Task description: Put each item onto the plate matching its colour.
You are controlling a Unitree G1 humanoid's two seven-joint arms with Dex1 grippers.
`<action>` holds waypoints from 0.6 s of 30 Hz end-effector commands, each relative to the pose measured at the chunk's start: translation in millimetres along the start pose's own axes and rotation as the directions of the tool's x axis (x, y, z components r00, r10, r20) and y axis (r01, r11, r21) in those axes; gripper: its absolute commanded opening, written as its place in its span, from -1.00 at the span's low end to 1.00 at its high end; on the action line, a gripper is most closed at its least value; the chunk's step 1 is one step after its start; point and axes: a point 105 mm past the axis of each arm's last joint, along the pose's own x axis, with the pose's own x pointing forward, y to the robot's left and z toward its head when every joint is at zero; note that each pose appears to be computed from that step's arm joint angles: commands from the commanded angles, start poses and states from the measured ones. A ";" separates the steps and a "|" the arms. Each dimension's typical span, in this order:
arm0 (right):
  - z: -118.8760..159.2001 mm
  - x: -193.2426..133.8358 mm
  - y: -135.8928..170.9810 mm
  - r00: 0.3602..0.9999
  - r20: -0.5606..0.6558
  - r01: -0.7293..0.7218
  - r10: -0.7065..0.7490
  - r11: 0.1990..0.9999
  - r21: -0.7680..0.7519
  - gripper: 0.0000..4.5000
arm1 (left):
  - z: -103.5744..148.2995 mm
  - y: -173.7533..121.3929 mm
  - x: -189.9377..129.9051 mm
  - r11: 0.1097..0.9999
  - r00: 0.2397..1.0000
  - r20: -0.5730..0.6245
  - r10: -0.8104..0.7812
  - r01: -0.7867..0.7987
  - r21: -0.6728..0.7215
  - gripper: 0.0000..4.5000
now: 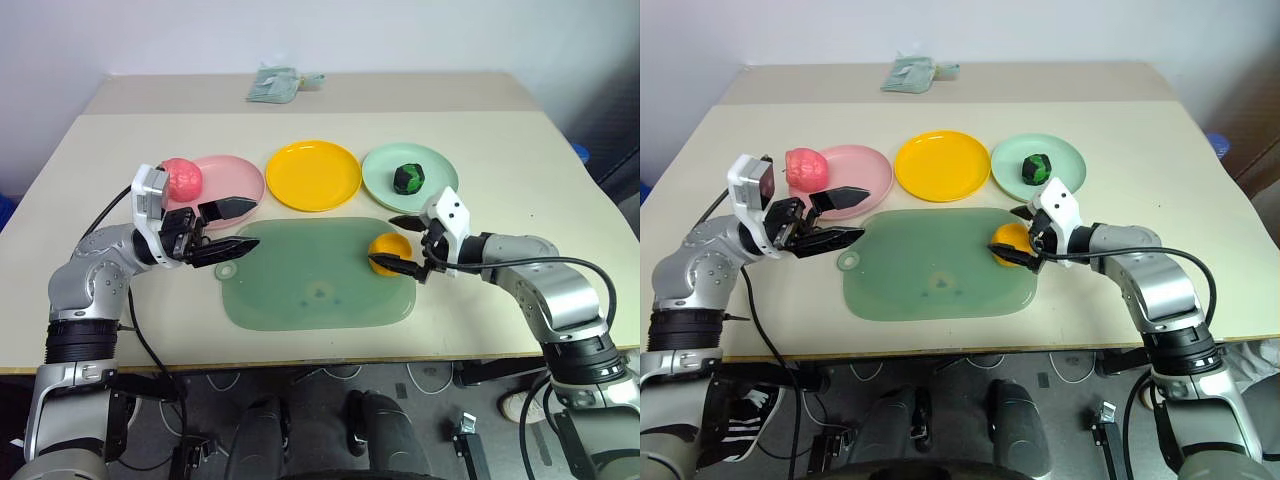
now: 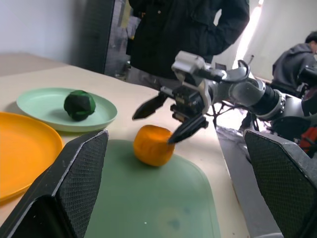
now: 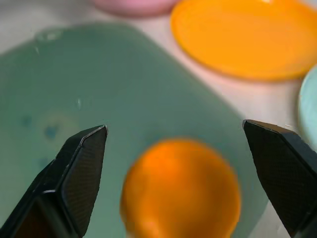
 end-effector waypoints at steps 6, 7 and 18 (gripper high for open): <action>-22.0 -3.7 -6.2 0.996 -0.078 0.036 -0.041 0.998 -0.054 0.97 | 9.8 -2.9 -1.9 0.999 1.000 -0.013 -0.007 0.008 0.038 1.00; -23.0 -3.0 -6.8 0.996 -0.080 0.038 -0.042 0.998 -0.057 0.97 | 10.2 -2.8 -2.1 0.999 1.000 -0.011 -0.006 0.006 0.039 1.00; 59.0 36.4 -24.8 0.975 0.203 0.115 -0.094 0.989 -0.096 0.41 | -4.1 44.1 -15.1 0.943 0.943 -0.078 0.323 -0.314 0.113 1.00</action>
